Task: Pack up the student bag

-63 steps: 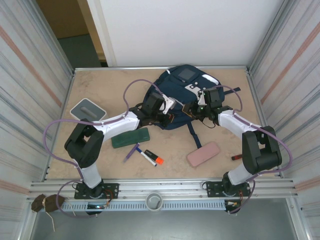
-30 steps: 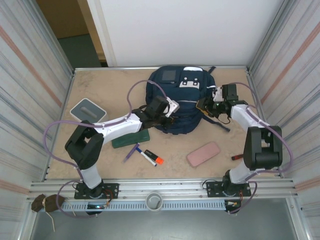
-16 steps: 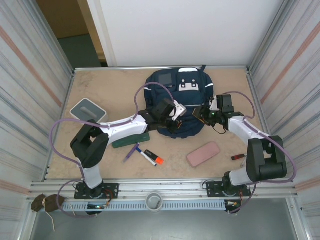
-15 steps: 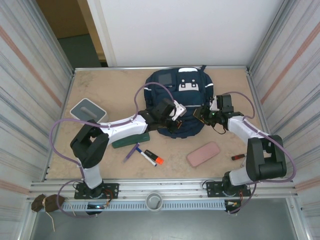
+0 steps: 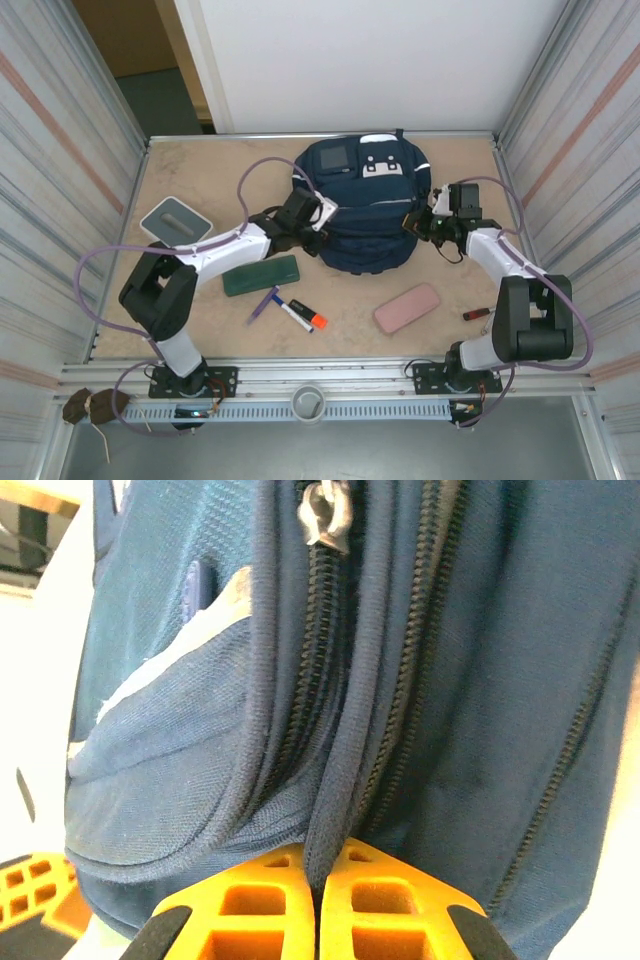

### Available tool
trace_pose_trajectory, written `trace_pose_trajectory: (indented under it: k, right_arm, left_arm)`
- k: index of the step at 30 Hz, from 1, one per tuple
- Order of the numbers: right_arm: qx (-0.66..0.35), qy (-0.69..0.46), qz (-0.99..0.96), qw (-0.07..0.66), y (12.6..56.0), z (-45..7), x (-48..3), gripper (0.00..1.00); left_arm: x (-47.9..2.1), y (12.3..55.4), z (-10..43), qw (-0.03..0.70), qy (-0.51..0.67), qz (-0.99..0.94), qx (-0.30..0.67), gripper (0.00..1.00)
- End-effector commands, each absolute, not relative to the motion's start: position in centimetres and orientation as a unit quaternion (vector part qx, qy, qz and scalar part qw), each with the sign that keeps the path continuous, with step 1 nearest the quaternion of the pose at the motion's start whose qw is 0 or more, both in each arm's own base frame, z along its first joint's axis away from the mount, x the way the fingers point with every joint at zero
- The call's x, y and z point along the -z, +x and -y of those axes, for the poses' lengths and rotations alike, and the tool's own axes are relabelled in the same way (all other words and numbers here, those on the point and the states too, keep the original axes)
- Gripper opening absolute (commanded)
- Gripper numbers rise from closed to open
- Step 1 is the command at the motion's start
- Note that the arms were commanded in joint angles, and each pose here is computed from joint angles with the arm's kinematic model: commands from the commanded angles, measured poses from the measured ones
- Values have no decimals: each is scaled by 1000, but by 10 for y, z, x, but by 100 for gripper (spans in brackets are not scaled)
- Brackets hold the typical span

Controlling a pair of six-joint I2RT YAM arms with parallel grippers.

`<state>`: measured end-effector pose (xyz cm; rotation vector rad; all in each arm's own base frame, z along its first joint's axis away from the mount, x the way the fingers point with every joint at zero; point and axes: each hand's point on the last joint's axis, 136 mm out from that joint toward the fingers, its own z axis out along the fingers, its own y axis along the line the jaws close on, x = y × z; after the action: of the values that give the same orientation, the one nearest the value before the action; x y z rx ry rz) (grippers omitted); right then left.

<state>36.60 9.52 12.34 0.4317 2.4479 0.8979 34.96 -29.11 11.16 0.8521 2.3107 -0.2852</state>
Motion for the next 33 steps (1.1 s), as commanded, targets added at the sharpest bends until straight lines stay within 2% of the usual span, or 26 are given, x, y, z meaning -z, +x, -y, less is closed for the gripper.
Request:
trace_pose_trajectory:
  k: [1, 5, 8, 10, 12, 15, 20, 26, 31, 33]
  right_arm:
    - [-326, 130, -904, 244, 377, -91, -129, 0]
    - [-349, 132, -897, 238, 391, -102, -135, 1]
    - [-355, 118, -899, 227, 404, -117, -139, 8]
    - [-347, 117, -904, 220, 410, -119, -141, 17]
    - [-336, 124, -907, 223, 411, -113, -143, 30]
    - [-318, 132, -909, 236, 396, -103, -146, 47]
    - [-335, 136, -901, 240, 364, -112, -143, 63]
    - [-339, 130, -900, 242, 361, -136, -134, 67]
    - [-341, 117, -903, 233, 372, -160, -122, 64]
    - [-334, 114, -906, 233, 378, -162, -120, 58]
  left_arm:
    - [-125, 357, 266, 340, 315, -883, 70, 0]
    - [-136, 339, 304, 341, 346, -863, 136, 0]
    - [-148, 326, 337, 343, 367, -845, 183, 0]
    - [-159, 321, 357, 350, 373, -832, 216, 0]
    - [-164, 317, 371, 352, 373, -825, 238, 0]
    - [-166, 314, 387, 347, 378, -820, 254, 0]
    - [-161, 310, 398, 342, 387, -818, 255, 0]
    - [-157, 306, 397, 340, 389, -818, 253, 0]
    - [-151, 303, 392, 337, 390, -821, 244, 0]
    - [-146, 302, 387, 333, 393, -824, 234, 0]
